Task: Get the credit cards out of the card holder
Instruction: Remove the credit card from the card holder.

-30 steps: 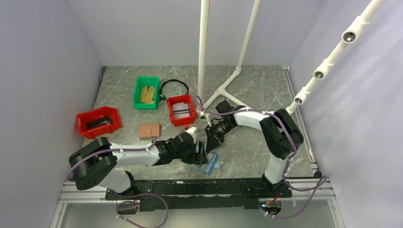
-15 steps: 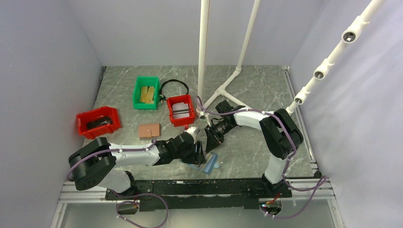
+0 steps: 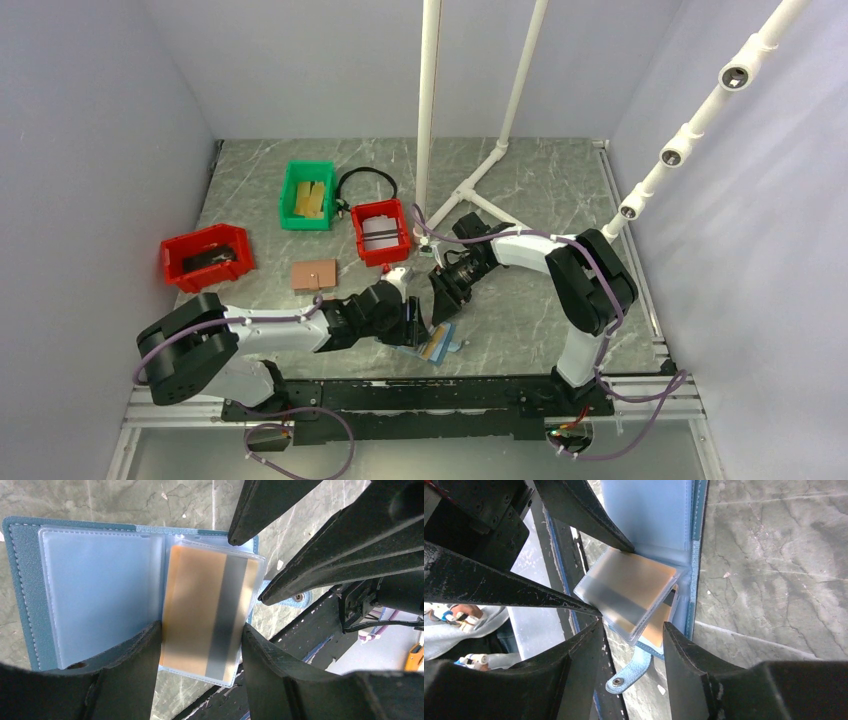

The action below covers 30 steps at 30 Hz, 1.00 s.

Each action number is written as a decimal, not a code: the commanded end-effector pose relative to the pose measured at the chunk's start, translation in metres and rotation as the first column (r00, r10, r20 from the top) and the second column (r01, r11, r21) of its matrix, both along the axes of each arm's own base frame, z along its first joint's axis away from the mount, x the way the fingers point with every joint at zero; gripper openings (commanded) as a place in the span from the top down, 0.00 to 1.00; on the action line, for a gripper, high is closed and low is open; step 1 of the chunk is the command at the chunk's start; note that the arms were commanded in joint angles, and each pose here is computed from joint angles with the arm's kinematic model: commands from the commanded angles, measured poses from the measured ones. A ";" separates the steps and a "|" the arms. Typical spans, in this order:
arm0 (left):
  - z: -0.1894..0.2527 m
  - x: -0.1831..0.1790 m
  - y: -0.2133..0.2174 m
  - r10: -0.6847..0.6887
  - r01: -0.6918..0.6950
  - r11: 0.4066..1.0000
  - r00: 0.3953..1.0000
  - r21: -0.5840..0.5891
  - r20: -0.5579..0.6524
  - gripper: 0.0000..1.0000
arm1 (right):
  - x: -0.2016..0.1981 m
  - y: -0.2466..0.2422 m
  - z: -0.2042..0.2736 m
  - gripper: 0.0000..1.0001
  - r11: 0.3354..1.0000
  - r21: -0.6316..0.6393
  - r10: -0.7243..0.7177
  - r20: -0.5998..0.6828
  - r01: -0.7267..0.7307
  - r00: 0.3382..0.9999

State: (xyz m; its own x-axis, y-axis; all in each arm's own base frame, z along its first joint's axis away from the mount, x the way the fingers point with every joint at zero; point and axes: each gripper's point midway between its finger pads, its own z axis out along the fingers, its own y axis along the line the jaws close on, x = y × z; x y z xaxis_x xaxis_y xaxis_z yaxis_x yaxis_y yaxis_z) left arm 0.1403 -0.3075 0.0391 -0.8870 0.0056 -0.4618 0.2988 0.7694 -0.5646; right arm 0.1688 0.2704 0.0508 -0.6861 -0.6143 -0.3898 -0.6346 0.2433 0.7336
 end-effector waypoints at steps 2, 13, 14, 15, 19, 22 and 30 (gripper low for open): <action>-0.002 0.002 0.005 0.029 -0.029 0.999 1.000 -0.022 -0.002 0.70 | 0.011 0.003 0.003 0.50 1.000 -0.003 -0.003 0.052 0.003 0.999; 0.000 0.000 0.003 0.022 -0.023 0.997 1.000 -0.068 -0.013 0.70 | 0.020 -0.003 -0.014 0.64 0.995 -0.085 -0.041 0.081 0.048 0.996; 0.000 0.000 0.003 0.022 -0.023 0.997 1.000 -0.070 -0.014 0.70 | 0.020 -0.003 -0.014 0.65 0.995 -0.088 -0.042 0.083 0.050 0.996; 0.001 0.000 0.002 0.023 -0.024 0.997 1.000 -0.076 -0.014 0.69 | 0.021 -0.004 -0.015 0.65 0.994 -0.092 -0.043 0.087 0.051 0.995; 0.001 0.000 0.003 0.027 -0.028 0.995 0.999 -0.096 -0.021 0.69 | 0.020 -0.004 -0.013 0.64 0.995 -0.086 -0.035 0.088 0.043 0.995; 0.002 0.000 0.004 0.031 -0.034 0.993 0.999 -0.113 -0.027 0.69 | 0.020 -0.004 -0.013 0.62 0.996 -0.083 -0.030 0.090 0.037 0.996; 0.003 0.000 0.004 0.030 -0.037 0.987 0.998 -0.154 -0.046 0.68 | 0.020 -0.004 -0.013 0.54 0.996 -0.081 -0.025 0.094 0.032 0.995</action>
State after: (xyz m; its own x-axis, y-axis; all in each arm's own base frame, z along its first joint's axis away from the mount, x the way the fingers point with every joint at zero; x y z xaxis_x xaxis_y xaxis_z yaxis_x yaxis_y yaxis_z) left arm 0.1423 -0.3051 0.0417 -0.8969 -0.0799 -0.4349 0.2603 0.6996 -0.6654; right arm 0.1747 0.2662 0.0422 -0.6999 -0.6170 -0.3599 -0.6380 0.3136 0.7033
